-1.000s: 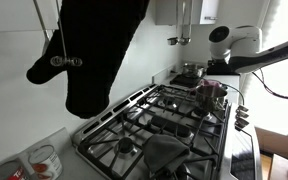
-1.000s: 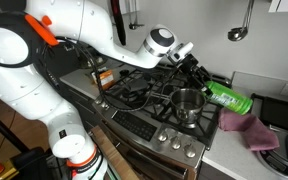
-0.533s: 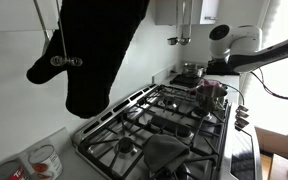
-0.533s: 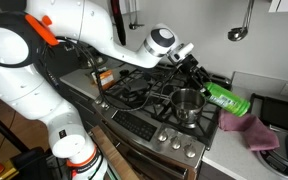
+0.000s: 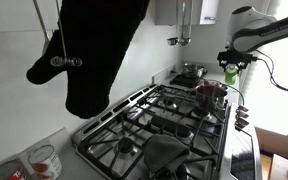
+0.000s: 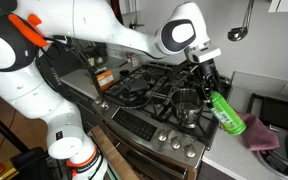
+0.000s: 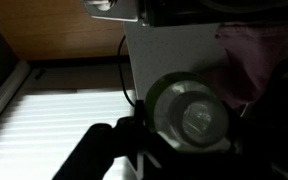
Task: Move the pot to the right, then remove the cloth from the pot handle and pour water in the pot
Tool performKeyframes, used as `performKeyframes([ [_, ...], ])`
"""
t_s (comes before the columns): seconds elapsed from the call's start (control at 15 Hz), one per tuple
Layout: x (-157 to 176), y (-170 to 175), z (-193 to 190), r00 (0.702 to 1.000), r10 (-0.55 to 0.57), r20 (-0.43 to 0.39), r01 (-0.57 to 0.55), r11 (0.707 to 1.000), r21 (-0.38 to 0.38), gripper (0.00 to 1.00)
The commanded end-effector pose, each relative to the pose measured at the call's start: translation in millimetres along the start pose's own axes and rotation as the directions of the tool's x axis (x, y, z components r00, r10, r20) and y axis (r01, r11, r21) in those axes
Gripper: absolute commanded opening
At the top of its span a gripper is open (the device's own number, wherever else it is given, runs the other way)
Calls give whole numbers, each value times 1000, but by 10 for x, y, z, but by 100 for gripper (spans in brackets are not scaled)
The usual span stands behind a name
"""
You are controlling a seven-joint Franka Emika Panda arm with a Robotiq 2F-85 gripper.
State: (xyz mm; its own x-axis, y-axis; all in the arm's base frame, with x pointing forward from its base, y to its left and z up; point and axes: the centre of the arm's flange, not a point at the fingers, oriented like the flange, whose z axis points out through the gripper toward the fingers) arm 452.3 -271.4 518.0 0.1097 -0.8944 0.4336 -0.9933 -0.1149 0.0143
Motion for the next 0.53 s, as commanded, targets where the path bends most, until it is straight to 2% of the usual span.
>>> performKeyframes([
  [0.0, 417, 50, 178, 979, 70, 189, -74, 997, 12, 45],
  [0.2, 643, 90, 359, 937, 149, 316, -175, 983, 57, 45],
  [0.47, 956, 164, 660, 875, 261, 408, -308, 950, 54, 45],
])
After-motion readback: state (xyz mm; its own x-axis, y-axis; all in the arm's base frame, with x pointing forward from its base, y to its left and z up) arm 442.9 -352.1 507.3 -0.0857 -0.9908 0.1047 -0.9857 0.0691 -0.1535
